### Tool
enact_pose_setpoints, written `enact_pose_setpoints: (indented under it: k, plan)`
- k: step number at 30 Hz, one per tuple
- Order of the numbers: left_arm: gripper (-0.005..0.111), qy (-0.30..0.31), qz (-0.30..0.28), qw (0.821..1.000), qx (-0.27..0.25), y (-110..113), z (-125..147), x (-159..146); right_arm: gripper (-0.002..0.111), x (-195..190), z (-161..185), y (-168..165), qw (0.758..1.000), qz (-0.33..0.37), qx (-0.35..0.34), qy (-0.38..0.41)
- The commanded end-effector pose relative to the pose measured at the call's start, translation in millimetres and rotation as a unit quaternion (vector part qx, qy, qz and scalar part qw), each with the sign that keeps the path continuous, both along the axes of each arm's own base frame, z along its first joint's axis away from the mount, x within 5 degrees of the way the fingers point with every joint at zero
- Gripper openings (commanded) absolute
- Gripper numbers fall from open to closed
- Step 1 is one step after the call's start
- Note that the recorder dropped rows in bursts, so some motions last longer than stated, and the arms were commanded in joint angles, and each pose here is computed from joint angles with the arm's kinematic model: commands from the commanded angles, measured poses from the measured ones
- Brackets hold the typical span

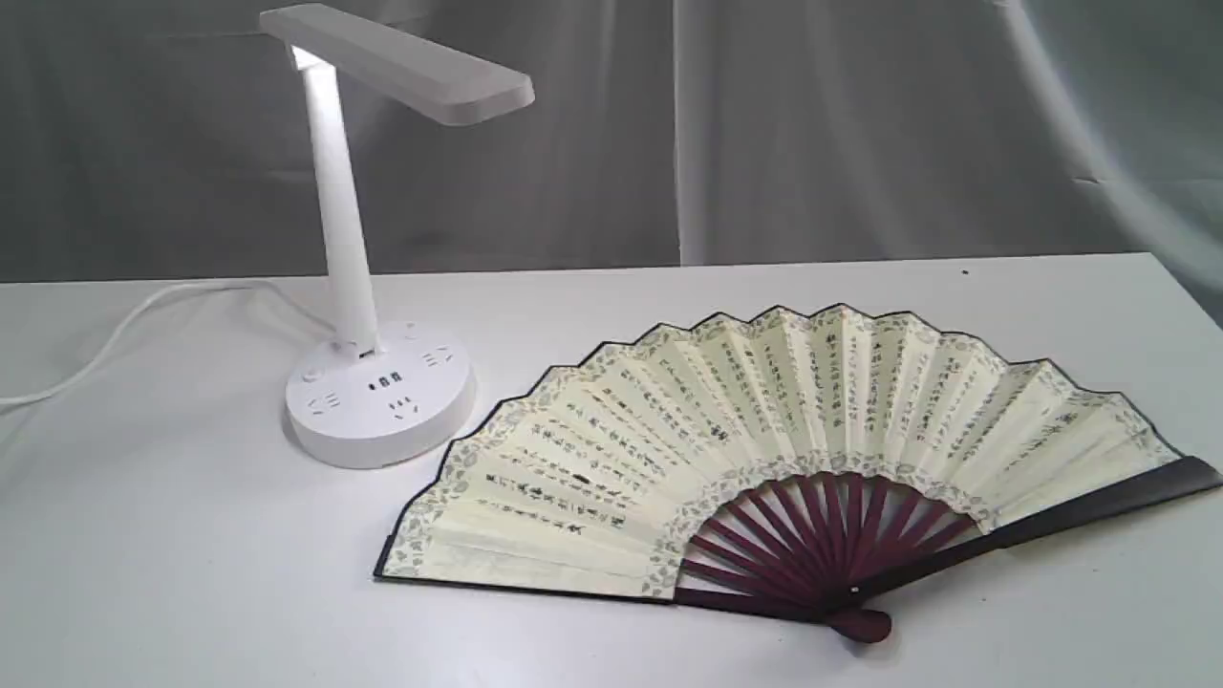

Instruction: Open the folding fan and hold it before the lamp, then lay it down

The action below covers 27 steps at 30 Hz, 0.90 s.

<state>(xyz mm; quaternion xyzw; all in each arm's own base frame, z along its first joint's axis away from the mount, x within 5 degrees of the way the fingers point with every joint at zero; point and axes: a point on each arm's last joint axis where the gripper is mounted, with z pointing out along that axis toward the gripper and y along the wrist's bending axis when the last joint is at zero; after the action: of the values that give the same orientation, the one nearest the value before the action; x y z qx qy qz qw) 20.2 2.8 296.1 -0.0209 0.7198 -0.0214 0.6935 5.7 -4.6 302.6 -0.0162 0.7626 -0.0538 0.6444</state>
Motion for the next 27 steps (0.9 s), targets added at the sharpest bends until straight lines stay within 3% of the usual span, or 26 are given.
enact_pose_setpoints:
  k: [1, 8, 15, 20, 27]
  plan:
    - [0.0, -0.034, -0.008, 0.999, -0.008, -2, -22, 15, 0.0, 18, -22, 2, 1.0, 0.009, 0.007, -0.026]
    - [0.0, -0.052, -0.015, 0.999, -0.007, -4, -59, 30, 0.0, 41, -53, 3, 0.993, 0.021, 0.001, -0.118]
    - [0.0, -0.072, -0.019, 0.997, -0.005, -5, -81, 36, 0.0, 51, -97, 4, 0.996, 0.023, 0.036, -0.08]
    - [0.0, -0.022, -0.016, 1.0, -0.004, -5, -90, 36, 0.0, 51, -102, 4, 0.997, 0.022, 0.047, -0.056]
    - [0.0, -0.004, -0.015, 1.0, -0.005, -4, -93, 36, 0.0, 51, -103, 4, 0.997, 0.022, 0.048, -0.054]
